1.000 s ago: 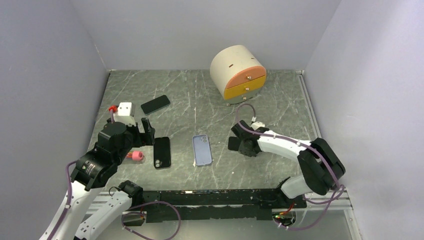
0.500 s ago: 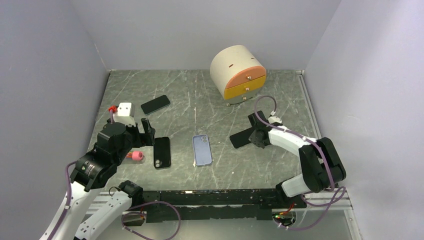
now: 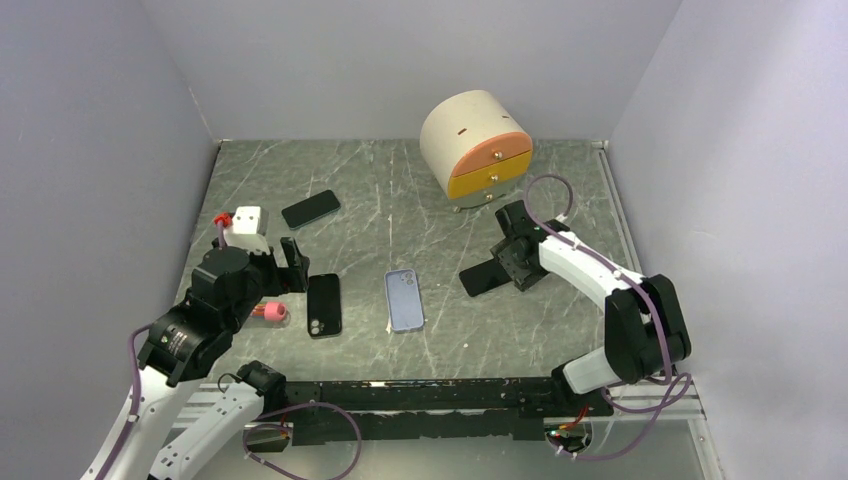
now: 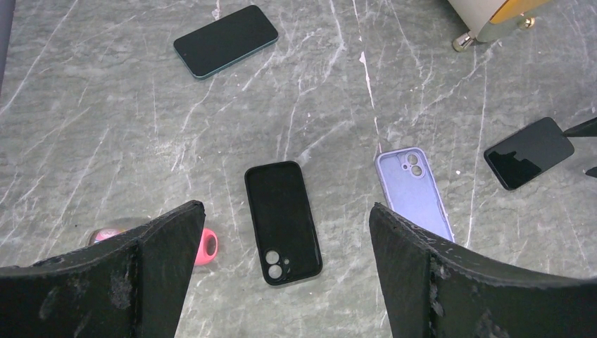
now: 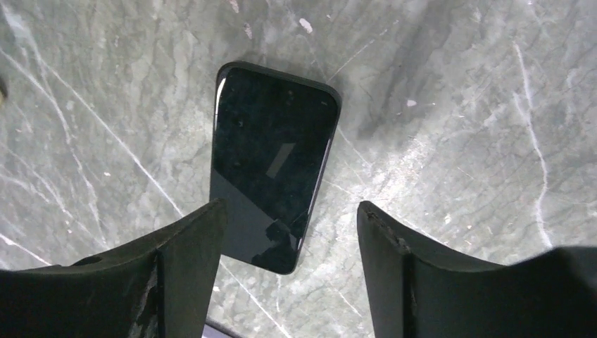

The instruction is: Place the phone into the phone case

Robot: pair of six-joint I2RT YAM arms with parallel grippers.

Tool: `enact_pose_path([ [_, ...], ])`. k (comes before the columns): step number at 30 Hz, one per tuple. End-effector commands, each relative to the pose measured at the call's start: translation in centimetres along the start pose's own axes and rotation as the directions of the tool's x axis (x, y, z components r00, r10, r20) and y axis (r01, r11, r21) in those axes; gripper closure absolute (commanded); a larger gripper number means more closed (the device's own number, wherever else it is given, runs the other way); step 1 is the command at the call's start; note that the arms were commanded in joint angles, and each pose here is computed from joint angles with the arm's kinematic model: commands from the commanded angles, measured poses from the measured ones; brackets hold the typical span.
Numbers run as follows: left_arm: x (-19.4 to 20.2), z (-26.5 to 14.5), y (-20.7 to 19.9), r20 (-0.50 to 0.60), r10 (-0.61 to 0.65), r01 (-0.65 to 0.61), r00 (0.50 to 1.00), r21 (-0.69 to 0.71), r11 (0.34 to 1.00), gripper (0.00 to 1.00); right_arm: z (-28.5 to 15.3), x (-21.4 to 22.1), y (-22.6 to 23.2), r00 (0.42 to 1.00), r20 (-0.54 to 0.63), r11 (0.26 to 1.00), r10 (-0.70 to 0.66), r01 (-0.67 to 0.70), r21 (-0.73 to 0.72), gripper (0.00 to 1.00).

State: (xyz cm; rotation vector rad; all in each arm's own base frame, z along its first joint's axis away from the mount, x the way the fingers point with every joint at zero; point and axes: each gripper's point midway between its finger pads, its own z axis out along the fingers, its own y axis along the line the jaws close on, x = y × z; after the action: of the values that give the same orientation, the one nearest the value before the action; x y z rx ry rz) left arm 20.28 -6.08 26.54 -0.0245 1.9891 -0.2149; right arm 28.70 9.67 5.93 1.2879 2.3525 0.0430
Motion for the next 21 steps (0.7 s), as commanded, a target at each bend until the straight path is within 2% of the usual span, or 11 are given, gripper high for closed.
enact_pose_path([
  [1, -1.3, -0.3, -0.5, 0.049, -0.012, 0.011, 0.999, 0.025, 1.000, 0.08, -0.6, -0.2, 0.6, 0.996, -0.016, 0.995, 0.092, -0.091, 0.043, 0.24],
  [4, -1.3, -0.4, -0.4, 0.054, -0.012, 0.011, 0.998, 0.026, 1.000, 0.08, -0.4, -0.3, 1.2, 0.995, -0.017, 0.992, 0.101, -0.099, 0.074, 0.13],
  [9, -1.4, -0.5, -0.4, 0.057, -0.011, 0.010, 0.998, 0.024, 1.000, 0.08, 0.3, 0.2, 1.9, 0.989, -0.039, 0.986, 0.142, -0.138, 0.091, 0.05],
  [16, -1.5, -0.8, -0.2, 0.069, -0.013, 0.011, 0.998, 0.024, 1.000, 0.07, 1.5, 1.8, 2.6, 0.979, -0.097, 0.979, 0.179, -0.168, 0.114, 0.06],
  [21, -1.6, -0.7, -0.4, 0.071, -0.013, 0.010, 0.997, 0.031, 0.999, 0.07, 2.3, 2.2, 3.0, 0.979, -0.094, 0.978, 0.179, -0.168, 0.122, 0.06],
])
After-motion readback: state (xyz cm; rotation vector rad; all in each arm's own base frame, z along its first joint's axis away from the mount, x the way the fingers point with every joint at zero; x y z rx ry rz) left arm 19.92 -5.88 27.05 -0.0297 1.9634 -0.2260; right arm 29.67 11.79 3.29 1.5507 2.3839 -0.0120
